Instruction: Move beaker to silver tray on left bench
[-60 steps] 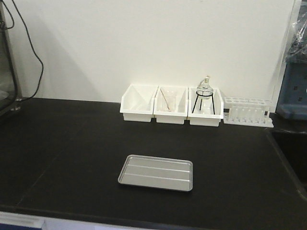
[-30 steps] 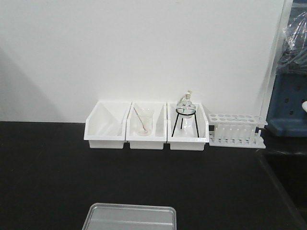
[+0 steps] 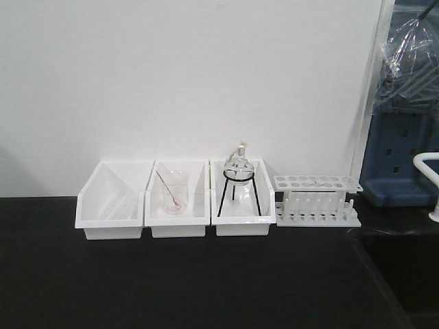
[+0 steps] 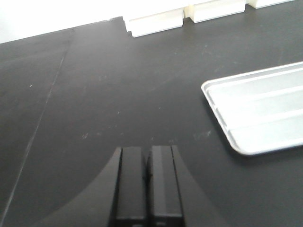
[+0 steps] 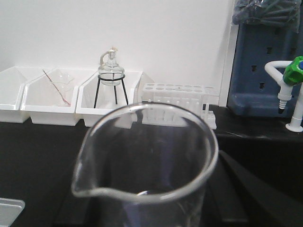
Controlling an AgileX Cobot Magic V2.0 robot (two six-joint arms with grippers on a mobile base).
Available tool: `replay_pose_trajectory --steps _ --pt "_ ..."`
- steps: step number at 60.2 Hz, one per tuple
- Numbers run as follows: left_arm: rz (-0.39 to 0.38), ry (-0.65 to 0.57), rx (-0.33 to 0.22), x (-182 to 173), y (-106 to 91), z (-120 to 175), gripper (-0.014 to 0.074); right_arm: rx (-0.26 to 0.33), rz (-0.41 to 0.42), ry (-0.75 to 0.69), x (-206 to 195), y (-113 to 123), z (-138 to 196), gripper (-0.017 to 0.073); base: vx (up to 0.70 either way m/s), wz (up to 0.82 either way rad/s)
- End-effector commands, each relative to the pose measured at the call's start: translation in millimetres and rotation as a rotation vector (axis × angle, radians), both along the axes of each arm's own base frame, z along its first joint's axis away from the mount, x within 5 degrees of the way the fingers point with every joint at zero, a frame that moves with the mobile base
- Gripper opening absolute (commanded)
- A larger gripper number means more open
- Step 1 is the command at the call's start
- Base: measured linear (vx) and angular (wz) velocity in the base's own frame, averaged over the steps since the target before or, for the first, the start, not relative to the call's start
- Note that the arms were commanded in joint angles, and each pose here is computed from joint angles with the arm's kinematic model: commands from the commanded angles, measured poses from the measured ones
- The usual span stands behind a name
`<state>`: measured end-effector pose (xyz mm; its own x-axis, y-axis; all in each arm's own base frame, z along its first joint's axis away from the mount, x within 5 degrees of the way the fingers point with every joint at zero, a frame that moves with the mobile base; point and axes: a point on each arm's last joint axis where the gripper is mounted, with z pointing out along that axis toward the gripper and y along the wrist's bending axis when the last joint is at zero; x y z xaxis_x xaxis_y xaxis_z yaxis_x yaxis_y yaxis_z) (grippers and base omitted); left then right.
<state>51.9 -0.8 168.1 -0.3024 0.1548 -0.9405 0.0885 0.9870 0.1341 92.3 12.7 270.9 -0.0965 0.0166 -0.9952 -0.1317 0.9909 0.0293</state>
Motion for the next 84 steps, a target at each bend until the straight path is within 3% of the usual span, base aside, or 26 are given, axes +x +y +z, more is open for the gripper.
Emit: replay_pose_trajectory --steps 1,33,42,47,53,65,72,84 --pt "-0.015 -0.069 -0.012 2 -1.4 1 0.0001 -0.009 0.031 -0.062 0 3 13 -0.0011 0.08 -0.04" --pt "-0.015 -0.069 -0.012 2 -1.4 1 0.0001 -0.007 0.04 -0.069 0 4 14 -0.0011 0.01 -0.01" --pt "-0.015 -0.069 -0.012 2 -1.4 1 0.0001 0.002 0.08 -0.099 0 7 17 -0.0011 0.0 0.0" --pt "-0.015 -0.069 -0.012 2 -1.4 1 0.0001 0.015 0.171 -0.14 3 16 21 -0.0011 0.0 0.0" --pt "-0.015 -0.069 -0.012 2 -1.4 1 0.0001 0.028 0.355 -0.144 20 37 18 -0.0011 0.0 0.0" --pt "-0.015 -0.069 -0.012 2 -1.4 1 0.0001 0.028 0.673 -0.083 78 77 1 -0.0011 0.0 0.0" --pt "-0.015 -0.069 -0.012 2 -1.4 1 0.0001 0.067 0.833 -0.026 120 101 -18 -0.0011 0.0 0.0" --pt "-0.015 -0.069 -0.012 2 -1.4 1 0.0001 0.027 1.056 0.098 164 185 -64 -0.0011 0.0 0.0"
